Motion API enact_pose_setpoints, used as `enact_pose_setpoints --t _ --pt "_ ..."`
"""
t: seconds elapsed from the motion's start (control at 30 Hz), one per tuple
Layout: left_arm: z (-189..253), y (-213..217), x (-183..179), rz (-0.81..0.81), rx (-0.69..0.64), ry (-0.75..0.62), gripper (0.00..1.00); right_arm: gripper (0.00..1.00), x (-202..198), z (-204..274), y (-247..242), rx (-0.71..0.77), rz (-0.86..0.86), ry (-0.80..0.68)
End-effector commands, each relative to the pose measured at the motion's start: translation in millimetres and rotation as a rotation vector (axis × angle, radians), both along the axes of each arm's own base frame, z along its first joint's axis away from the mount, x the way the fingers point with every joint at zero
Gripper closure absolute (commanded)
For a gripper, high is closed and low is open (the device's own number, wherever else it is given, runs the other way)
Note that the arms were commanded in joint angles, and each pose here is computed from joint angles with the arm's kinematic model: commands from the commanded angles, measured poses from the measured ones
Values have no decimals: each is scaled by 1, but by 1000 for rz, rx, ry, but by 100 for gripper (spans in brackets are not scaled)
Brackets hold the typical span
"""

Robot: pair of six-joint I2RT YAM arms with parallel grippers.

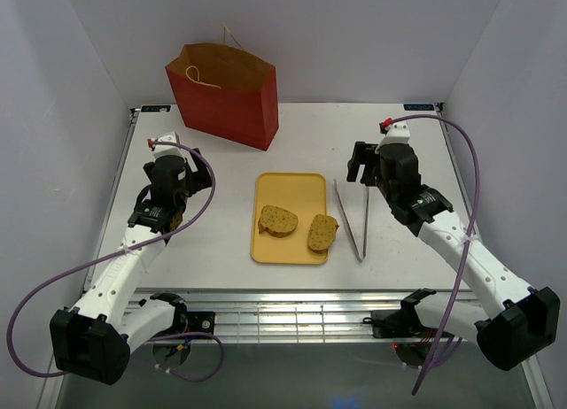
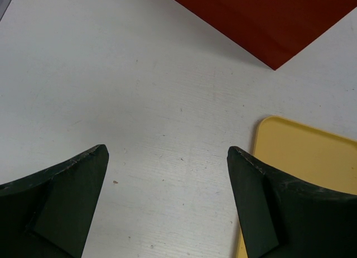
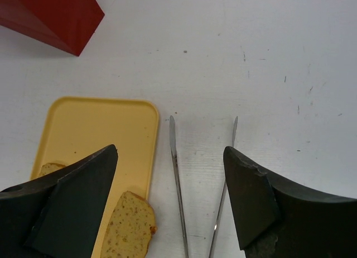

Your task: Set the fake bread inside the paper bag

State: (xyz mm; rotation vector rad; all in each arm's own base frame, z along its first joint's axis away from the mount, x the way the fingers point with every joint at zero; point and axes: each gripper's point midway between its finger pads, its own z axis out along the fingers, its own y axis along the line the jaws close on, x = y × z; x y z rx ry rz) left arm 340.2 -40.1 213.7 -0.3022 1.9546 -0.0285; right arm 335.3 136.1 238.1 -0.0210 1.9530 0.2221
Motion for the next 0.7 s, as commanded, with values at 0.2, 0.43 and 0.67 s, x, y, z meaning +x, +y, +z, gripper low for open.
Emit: enact_pose_setpoints --t 0.2,0.43,0.67 --pt "5 -5 3 -25 4 -15 2 15 1 21 -16 -5 -90 -4" --pt "8 2 2 2 20 -33 2 13 1 12 -21 -7 -129 7" --pt "5 2 3 2 25 -26 2 20 7 2 -23 12 -186 34"
